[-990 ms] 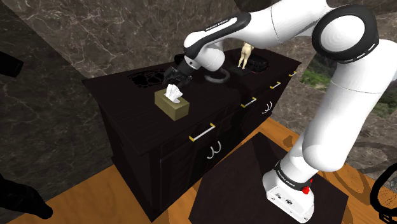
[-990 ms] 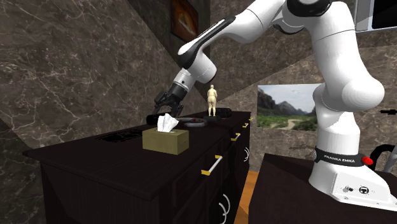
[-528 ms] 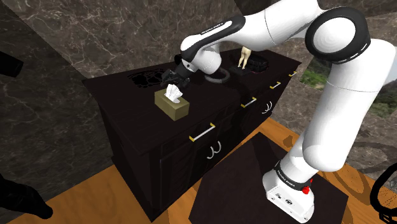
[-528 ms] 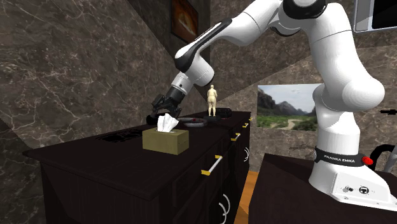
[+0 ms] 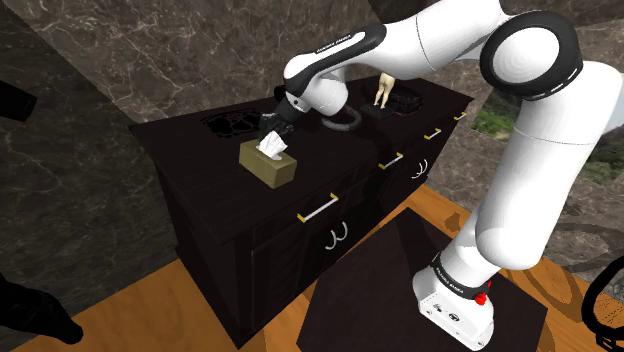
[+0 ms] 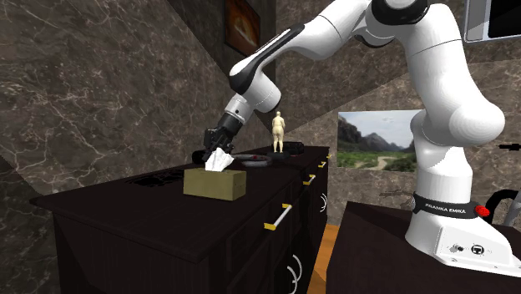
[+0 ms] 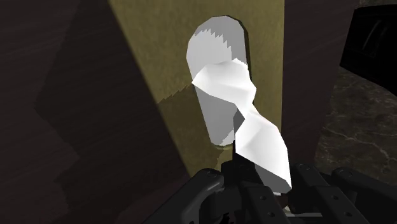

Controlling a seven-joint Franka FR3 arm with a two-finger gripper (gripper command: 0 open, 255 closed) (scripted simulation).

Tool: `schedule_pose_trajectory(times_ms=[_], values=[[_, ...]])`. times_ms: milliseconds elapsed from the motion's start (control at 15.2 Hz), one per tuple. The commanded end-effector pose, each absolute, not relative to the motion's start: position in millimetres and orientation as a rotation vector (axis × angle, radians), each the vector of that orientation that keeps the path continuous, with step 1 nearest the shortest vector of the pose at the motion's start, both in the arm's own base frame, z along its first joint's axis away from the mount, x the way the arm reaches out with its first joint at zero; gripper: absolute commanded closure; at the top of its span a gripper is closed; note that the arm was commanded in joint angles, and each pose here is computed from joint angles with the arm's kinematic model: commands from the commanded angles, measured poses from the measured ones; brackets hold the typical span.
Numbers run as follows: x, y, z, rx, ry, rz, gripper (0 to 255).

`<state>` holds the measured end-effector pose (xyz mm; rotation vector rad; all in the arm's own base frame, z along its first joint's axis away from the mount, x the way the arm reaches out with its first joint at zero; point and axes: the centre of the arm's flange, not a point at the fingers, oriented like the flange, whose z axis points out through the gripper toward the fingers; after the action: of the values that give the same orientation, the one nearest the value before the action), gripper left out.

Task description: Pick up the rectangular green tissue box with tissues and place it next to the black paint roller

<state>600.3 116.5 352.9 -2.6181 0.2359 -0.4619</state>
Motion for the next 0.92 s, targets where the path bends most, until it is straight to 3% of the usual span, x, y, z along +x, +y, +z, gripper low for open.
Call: schedule_pose_trajectory(times_ms=[0,858], values=[[600,117,351,-2.620,0.237,-0.455,255],[599,117,398,-2.620,0.237,-0.455,255]])
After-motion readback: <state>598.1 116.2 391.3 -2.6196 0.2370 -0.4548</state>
